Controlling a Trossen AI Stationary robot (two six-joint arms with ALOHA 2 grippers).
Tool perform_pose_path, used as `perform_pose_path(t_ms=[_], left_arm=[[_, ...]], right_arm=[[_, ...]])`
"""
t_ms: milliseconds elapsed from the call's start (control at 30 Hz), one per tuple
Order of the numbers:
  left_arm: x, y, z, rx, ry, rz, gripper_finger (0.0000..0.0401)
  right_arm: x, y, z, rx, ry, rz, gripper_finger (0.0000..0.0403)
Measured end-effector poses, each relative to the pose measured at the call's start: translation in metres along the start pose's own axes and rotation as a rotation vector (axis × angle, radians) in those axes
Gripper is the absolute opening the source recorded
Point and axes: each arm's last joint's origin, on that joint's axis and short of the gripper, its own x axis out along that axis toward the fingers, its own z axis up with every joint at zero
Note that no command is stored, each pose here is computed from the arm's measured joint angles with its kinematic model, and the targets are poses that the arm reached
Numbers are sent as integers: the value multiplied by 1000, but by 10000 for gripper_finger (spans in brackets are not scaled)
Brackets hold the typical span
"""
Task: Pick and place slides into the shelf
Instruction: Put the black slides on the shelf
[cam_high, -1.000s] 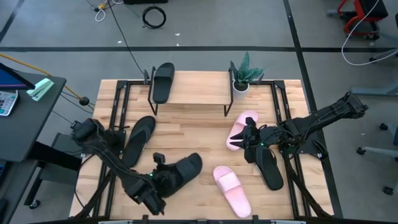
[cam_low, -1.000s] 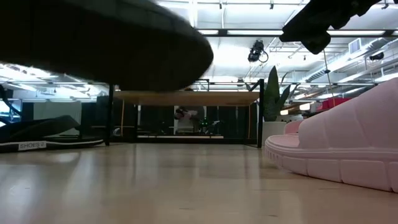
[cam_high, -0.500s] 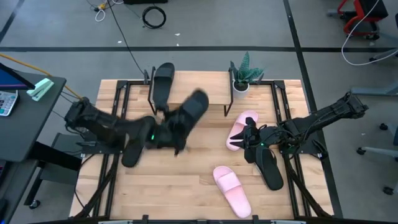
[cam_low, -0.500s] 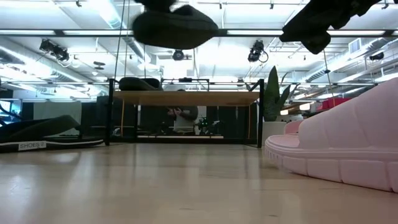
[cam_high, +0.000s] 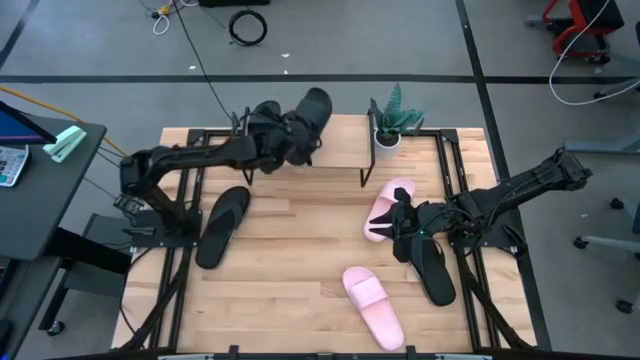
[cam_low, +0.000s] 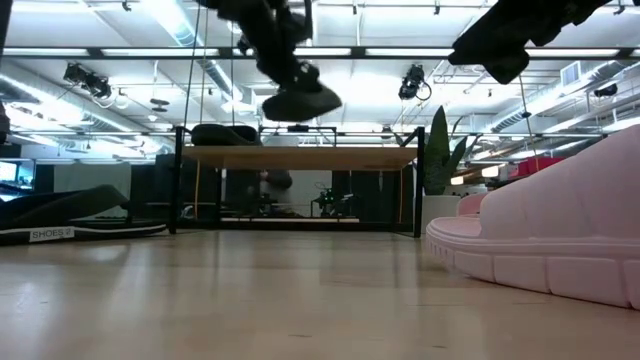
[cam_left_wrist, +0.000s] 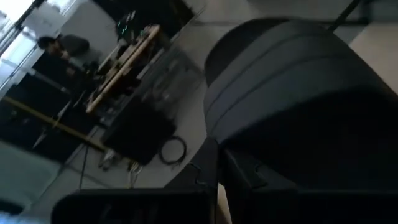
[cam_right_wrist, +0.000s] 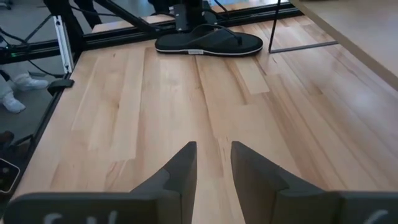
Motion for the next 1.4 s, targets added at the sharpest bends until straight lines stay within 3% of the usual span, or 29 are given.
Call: perform_pose_path(t_ms=[300,1033,1400], left_arm=[[36,-6,-15,52,86,46,15],[44,-1,-38,184,244,35,20],[39,-5,-38,203,243,24,118]], right_arm=[[0,0,0,-1,0,0,105],[0,0,0,1,0,0,105],[0,0,0,2,0,0,105]])
